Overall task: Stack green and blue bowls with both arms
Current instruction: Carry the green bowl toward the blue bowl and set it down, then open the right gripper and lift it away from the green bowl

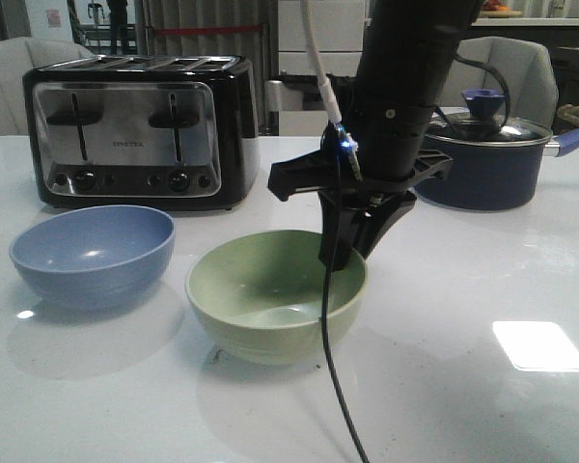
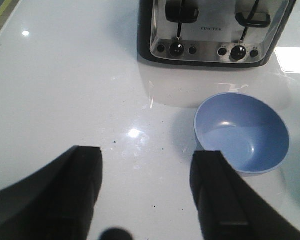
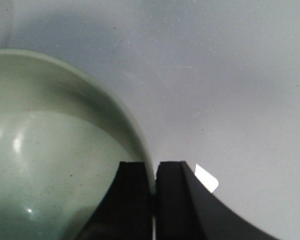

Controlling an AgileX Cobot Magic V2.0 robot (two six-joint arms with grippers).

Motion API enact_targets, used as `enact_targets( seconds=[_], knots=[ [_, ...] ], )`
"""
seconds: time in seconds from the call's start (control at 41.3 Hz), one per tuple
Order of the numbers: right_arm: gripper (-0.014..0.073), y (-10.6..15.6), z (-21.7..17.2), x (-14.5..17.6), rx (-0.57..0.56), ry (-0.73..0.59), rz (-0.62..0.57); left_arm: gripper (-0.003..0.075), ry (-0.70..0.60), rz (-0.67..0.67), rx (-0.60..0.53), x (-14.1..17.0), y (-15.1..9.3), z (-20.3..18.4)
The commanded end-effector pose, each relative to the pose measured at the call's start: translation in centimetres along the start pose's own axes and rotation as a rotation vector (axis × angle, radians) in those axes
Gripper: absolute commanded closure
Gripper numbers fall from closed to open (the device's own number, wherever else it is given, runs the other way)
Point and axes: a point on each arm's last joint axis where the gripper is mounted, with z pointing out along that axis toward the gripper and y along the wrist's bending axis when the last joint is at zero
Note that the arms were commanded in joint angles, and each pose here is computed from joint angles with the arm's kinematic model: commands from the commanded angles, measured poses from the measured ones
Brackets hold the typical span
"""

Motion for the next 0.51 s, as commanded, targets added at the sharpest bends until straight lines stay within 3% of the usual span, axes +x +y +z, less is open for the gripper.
enact_targets(
  seconds=[0.0, 0.073, 0.145, 0.266, 0.363, 0.484],
  knots=[
    [0.0535, 0.2, -2.1, -1.1, -0.004, -0.095, -0.001, 0.0264, -0.101, -0.006, 0.008, -1.5, -0.1, -0.4],
    [0.0528, 0.2, -1.9, -1.1, -0.002, -0.088, -0.002, 0.0264, -0.101, -0.006, 0.008, -1.5, -0.1, -0.4],
    [0.0454, 0.2, -2.0, -1.1, -0.002, -0.089, -0.002, 0.0264, -0.101, -0.006, 0.008, -1.5, -0.1, -0.4],
    [0.0204, 0.3, -3.1, -1.3, -0.001, -0.124, -0.006, 0.0264, -0.101, -0.006, 0.008, -1.5, -0.1, -0.4],
    [0.0068, 0.6, -5.0, -1.4, -0.001, -0.187, -0.012, 0.0264, -0.106, -0.006, 0.008, -1.5, -0.1, -0.4],
    [0.0055, 1.0, -8.6, -1.1, -0.003, -0.271, -0.023, 0.0264, -0.113, -0.006, 0.009, -1.6, -0.1, -0.4]
  ],
)
